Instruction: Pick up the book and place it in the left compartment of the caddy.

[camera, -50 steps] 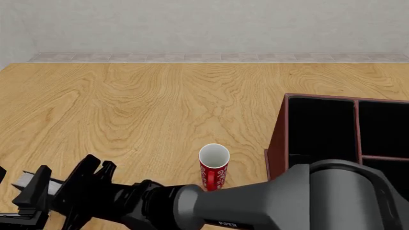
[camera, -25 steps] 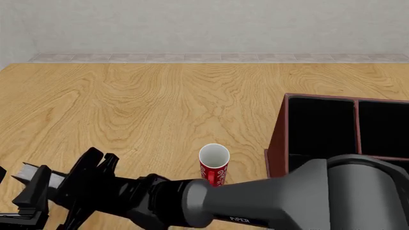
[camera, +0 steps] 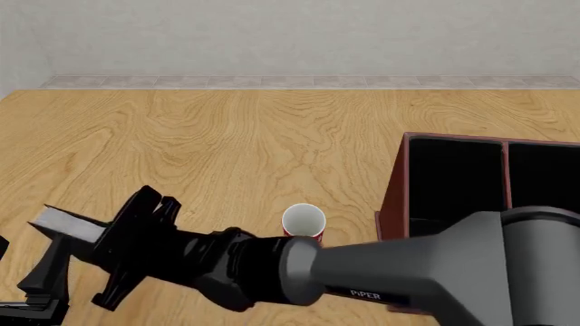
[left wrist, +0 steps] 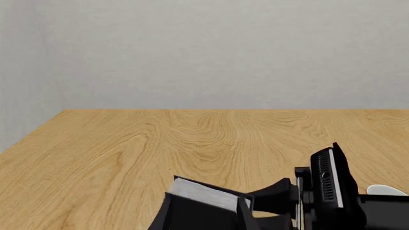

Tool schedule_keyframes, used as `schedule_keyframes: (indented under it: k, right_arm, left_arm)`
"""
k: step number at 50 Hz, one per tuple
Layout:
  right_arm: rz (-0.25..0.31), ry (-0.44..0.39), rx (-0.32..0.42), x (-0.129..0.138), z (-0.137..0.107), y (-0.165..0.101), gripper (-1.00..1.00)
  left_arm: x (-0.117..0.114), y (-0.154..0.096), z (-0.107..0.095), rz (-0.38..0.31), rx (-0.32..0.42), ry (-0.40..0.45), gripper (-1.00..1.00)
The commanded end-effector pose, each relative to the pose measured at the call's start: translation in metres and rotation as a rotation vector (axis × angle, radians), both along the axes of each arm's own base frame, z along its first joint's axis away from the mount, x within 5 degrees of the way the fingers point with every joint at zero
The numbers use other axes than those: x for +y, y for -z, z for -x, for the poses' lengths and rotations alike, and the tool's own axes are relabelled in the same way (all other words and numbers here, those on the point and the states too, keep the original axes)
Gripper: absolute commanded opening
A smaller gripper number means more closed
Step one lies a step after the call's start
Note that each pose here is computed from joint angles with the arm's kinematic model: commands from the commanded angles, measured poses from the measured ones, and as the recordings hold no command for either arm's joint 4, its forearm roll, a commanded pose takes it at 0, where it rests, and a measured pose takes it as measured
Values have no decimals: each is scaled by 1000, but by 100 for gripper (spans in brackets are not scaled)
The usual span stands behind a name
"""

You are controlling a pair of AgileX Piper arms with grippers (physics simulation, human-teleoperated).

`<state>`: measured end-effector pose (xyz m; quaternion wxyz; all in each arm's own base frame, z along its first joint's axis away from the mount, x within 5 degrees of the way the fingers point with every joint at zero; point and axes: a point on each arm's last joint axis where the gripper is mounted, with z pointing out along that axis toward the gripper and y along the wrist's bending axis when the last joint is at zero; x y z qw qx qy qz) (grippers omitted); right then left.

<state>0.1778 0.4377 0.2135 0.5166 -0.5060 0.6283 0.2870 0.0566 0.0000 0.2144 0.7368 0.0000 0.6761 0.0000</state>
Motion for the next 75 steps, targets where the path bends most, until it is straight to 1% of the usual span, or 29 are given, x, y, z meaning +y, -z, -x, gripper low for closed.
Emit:
schedule_keyframes:
  k: [1,14,21,32,37,42,53,56,59,62,64,69,71,75]
  right_arm:
    - [-37,27,-8,-7,-10,-16,-100]
    - [-46,77,-19,-22,-30,-21,-100]
    - [-60,111,-27,-34,-41,-26,-100]
    - [-74,148,-42,-48,-53,-33,-100]
    - [-83,157,-50,-55,-54,-40,-100]
    - [-105,172,-67,-68,-54,-53,-100]
    - [-125,211,-82,-86,-63,-61,-100]
    - [-142,246,-92,-101,-70,-67,-100]
    - [-144,247,-92,-103,-69,-69,-100]
    - [-158,266,-96,-112,-72,-75,-100]
    - [-160,270,-117,-118,-71,-78,-100]
    - [-182,287,-118,-129,-70,-90,-100]
    - [-181,307,-120,-135,-75,-92,-100]
    - [-199,325,-132,-146,-75,-101,-100]
  left_arm:
    - [0,0,0,0,0,0,100]
    - [0,0,0,0,0,0,100]
    - [0,0,0,0,0,0,100]
    - [0,0,0,0,0,0,100]
    - [0,0,0,0,0,0,100]
    - [0,0,0,0,0,0,100]
    - [0,0,0,0,0,0,100]
    - [0,0,0,0,0,0,100]
    - [0,0,0,0,0,0,100]
    - [0,0,0,0,0,0,100]
    - [0,0,0,0,0,0,100]
    - [0,0,0,0,0,0,100]
    - [0,0,0,0,0,0,100]
    - [0,0,0,0,0,0,100]
